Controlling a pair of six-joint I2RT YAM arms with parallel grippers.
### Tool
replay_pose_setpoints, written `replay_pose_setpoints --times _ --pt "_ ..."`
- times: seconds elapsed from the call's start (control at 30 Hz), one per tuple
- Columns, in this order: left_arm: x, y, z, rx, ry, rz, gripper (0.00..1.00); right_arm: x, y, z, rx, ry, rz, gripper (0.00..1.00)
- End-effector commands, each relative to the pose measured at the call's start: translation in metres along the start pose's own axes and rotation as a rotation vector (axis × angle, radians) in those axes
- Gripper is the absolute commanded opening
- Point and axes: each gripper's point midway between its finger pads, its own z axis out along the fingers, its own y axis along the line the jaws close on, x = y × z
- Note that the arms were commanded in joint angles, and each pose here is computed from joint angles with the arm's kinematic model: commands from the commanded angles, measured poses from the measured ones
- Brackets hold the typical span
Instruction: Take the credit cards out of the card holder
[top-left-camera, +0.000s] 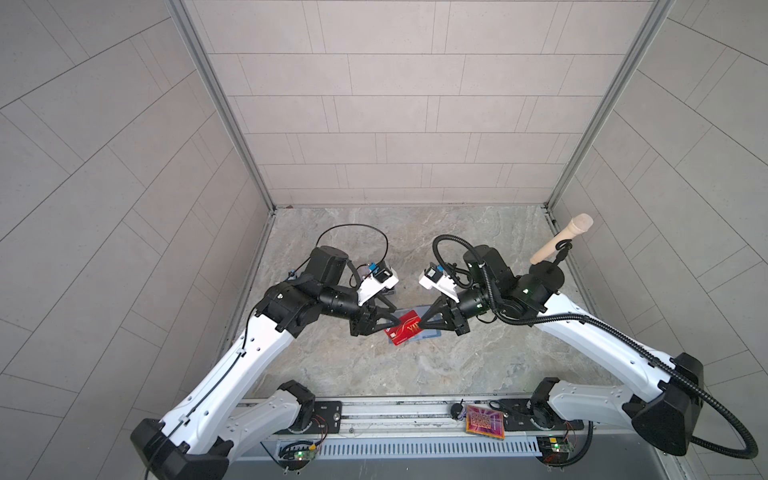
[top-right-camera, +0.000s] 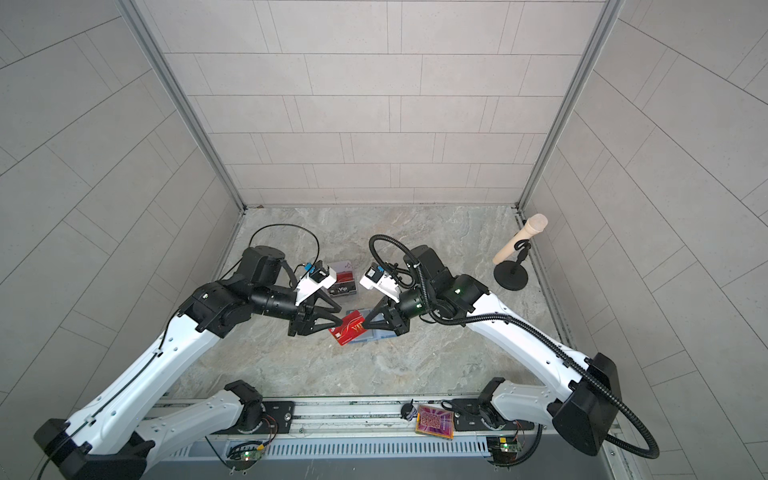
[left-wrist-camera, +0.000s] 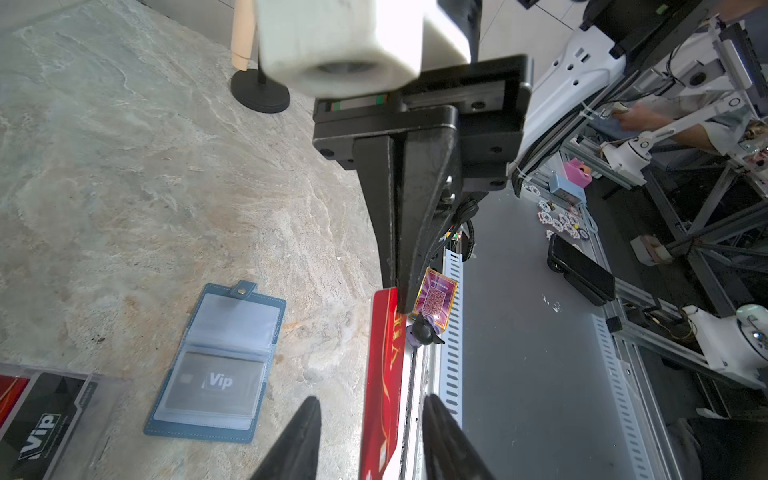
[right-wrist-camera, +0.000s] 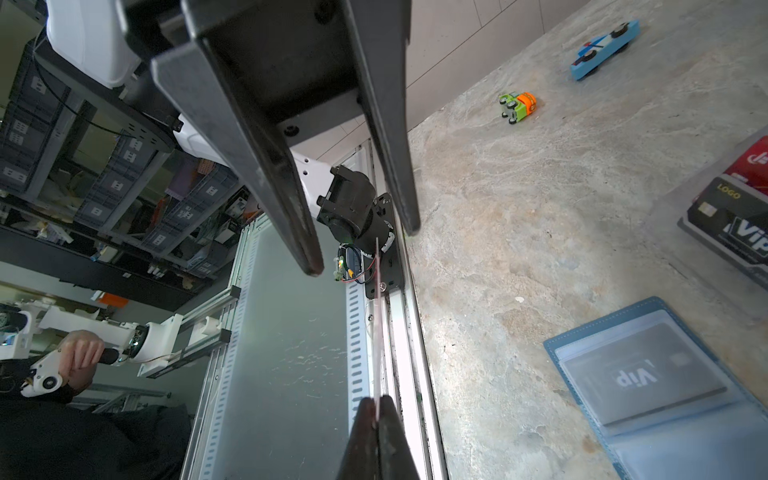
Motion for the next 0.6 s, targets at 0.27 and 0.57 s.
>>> replay_pose_setpoints --times 0.27,0.57 --pt "-0.0016 -0.0141 -0.0001 0.101 0.008 0.023 0.28 -0.0143 0.0055 0.0017 -0.021 -0.018 -0.078 0.00" --pt "0.0034 -0.0139 0.0035 0.129 0.031 0.010 0.14 -0.0189 0.0025 0.0021 -0.004 -0.033 -0.084 0.00"
